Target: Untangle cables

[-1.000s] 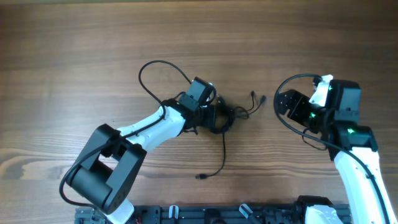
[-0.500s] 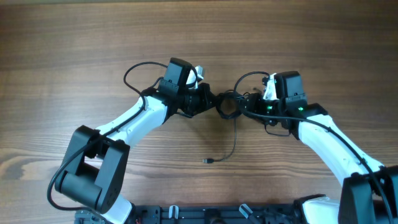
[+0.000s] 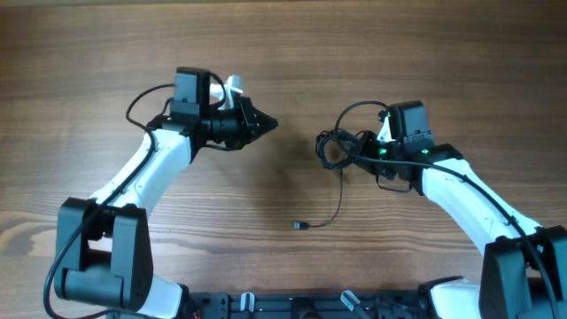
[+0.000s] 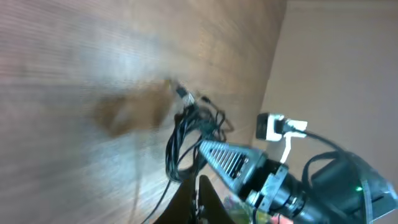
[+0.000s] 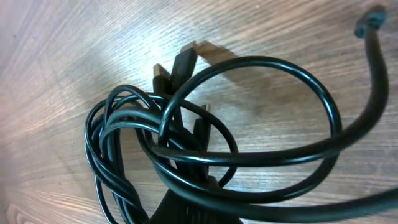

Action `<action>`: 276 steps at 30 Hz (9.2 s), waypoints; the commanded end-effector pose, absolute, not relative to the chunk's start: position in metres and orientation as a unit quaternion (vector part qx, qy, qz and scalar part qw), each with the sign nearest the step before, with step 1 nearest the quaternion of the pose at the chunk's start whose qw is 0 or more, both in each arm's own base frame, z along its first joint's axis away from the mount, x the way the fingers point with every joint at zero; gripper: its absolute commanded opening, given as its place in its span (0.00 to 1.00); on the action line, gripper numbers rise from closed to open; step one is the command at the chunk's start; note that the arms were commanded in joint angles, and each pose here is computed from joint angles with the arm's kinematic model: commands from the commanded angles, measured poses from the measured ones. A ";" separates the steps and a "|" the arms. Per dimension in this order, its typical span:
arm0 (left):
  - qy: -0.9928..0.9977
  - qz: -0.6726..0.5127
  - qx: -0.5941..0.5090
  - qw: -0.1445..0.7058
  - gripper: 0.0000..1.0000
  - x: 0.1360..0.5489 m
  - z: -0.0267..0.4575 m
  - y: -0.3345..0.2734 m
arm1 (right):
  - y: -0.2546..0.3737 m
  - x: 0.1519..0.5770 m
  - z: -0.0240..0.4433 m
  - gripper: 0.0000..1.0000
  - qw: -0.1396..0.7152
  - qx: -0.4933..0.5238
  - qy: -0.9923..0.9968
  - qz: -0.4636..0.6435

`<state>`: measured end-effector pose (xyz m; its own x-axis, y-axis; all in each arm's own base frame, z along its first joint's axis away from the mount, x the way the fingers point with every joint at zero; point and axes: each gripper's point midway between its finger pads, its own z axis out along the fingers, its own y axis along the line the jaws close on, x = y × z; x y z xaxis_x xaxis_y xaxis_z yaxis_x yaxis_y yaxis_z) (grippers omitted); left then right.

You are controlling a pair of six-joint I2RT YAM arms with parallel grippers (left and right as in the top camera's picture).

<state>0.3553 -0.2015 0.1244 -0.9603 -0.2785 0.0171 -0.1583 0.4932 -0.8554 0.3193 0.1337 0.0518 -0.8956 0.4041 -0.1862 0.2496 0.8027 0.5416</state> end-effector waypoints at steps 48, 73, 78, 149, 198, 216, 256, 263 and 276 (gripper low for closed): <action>0.889 -0.448 -0.095 0.024 0.04 0.323 0.109 -0.228 | 0.177 0.320 0.074 0.04 0.135 0.145 0.913 0.356; 0.867 -0.476 -0.143 0.035 0.15 0.336 0.134 -0.216 | 0.213 0.328 0.121 0.04 0.175 0.034 0.865 0.470; 0.850 -0.508 -0.135 0.019 0.14 0.334 0.146 -0.224 | 0.213 0.329 0.121 0.04 0.175 0.034 0.864 0.470; 0.883 -0.447 -0.055 0.133 0.04 0.331 0.160 -0.238 | 0.206 0.311 0.101 0.04 0.137 0.037 0.886 0.441; 0.783 -0.561 0.205 0.175 0.04 0.294 0.206 -0.231 | 0.232 0.310 0.150 0.63 0.291 -0.253 0.783 0.488; 0.745 -0.612 0.167 0.205 0.04 0.319 0.240 -0.199 | 0.243 0.283 0.175 0.27 0.261 -0.298 0.721 0.569; 0.929 -0.345 -0.047 0.126 0.12 0.322 0.125 -0.154 | 0.186 0.336 0.092 0.04 0.223 0.006 0.905 0.362; 0.927 -0.349 -0.021 0.135 0.93 0.324 0.124 -0.170 | 0.225 0.298 0.127 0.04 0.196 -0.148 0.835 0.492; 0.823 -0.527 0.146 0.156 0.81 0.320 0.167 -0.230 | 0.233 0.289 0.141 0.04 0.190 -0.179 0.806 0.530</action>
